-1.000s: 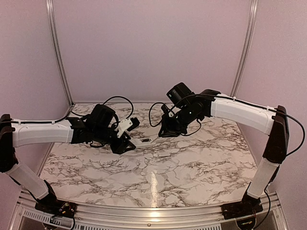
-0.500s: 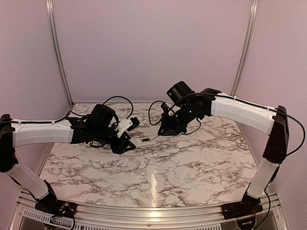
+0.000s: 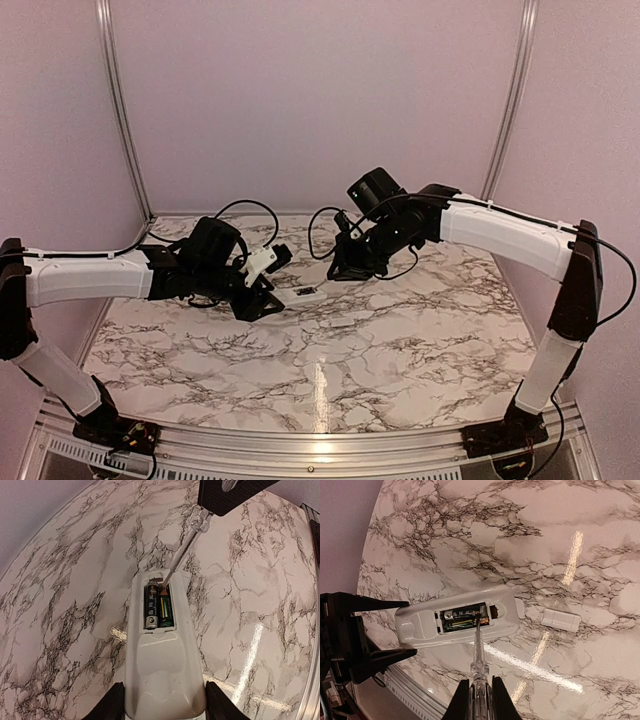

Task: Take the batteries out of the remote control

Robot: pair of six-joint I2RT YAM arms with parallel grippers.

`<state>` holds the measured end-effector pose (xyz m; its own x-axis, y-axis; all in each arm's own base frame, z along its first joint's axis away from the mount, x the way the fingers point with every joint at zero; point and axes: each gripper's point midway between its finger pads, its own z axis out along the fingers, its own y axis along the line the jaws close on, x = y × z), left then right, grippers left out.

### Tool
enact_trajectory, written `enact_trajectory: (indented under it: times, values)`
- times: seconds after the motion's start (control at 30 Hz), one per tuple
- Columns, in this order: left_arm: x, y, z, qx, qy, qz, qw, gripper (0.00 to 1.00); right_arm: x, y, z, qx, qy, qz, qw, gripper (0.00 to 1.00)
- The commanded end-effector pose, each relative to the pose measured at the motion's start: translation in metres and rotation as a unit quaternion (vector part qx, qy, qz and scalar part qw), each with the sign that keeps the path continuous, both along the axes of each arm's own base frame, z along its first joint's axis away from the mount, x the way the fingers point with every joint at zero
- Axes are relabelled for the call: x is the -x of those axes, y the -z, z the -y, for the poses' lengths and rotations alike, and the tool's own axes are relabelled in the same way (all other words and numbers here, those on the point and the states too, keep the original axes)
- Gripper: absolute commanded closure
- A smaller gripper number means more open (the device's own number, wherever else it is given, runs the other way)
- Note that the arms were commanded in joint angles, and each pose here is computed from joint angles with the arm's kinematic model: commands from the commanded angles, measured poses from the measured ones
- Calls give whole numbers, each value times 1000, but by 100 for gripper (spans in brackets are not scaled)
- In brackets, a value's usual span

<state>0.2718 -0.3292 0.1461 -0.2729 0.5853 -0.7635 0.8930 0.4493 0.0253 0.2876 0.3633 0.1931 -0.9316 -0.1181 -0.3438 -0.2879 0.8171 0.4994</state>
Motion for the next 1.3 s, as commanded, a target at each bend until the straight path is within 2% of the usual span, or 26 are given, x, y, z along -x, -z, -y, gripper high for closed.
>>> enact_trajectory:
  times: [0.0, 0.33, 0.5, 0.7, 1.0, 1.13, 1.27]
  values:
    - [-3, -27, 8, 39, 4, 23, 999, 92, -5, -17, -9, -17, -4, 25, 1000, 100]
    - [-4, -36, 12, 59, 1, 26, 998, 92, -8, -21, -12, -23, -6, 37, 999, 100]
    - [-3, -36, 14, 66, 0, 19, 998, 92, -15, -39, -18, -42, -9, 60, 997, 100]
    - [-4, -19, 16, 54, -10, -13, 998, 92, -20, -64, -22, -60, -7, 82, 995, 100]
    - [-6, -7, 16, 50, -25, -33, 998, 93, -12, -59, -11, -47, -7, 75, 996, 100]
    - [-1, 1, 20, 61, -27, -67, 996, 95, -10, -54, 1, -19, 3, 71, 997, 100]
    - [12, 3, 31, 99, -25, -140, 985, 95, -9, -54, 11, 5, 13, 71, 997, 100]
